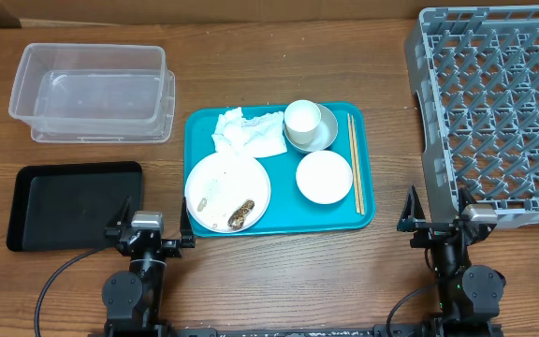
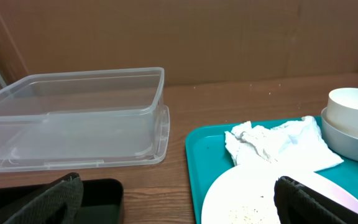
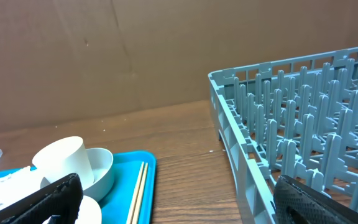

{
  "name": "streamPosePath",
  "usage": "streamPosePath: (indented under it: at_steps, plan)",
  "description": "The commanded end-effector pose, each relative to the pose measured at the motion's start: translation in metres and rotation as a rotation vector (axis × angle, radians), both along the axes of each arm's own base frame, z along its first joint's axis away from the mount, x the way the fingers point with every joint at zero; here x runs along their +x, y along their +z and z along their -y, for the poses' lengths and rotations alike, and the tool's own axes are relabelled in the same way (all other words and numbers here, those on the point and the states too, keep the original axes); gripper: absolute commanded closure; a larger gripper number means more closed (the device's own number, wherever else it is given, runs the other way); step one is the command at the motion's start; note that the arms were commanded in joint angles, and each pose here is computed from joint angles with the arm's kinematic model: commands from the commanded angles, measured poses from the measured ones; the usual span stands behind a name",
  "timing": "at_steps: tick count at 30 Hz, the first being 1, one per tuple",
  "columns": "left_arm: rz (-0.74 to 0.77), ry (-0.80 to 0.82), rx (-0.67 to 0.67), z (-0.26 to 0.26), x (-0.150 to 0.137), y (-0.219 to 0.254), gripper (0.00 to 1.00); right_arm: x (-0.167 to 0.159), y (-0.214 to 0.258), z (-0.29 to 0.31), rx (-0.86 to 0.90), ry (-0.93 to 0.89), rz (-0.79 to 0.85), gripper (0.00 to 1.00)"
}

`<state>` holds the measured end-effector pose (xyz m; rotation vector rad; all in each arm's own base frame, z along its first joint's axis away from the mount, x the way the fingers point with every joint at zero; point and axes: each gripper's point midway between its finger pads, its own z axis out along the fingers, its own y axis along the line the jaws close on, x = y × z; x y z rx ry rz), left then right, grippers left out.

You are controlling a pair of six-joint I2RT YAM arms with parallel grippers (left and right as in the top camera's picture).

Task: Sort waste into correct bins and load items into the dishwasher
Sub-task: 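Move the right gripper from rest toward the white bowl on the teal tray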

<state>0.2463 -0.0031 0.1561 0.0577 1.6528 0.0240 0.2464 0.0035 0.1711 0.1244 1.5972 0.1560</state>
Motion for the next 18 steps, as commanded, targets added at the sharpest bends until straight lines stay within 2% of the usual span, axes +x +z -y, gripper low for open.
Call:
streamPosePath:
  at_steps: [1, 16, 18]
  plan:
    - [0.005, 0.004, 0.012, -0.001, 0.000, -0.001, 0.00, 0.000, -0.002, 0.000, -0.003, -0.002, 0.004, 0.00]
    - [0.005, 0.004, 0.012, -0.001, 0.000, -0.001, 0.00, 0.000, -0.001, 0.000, -0.002, 0.000, 0.009, 0.00]
    - [0.005, 0.004, 0.012, -0.001, 0.000, -0.001, 0.00, 0.000, 0.007, -0.011, 0.043, 0.064, 0.039, 0.00]
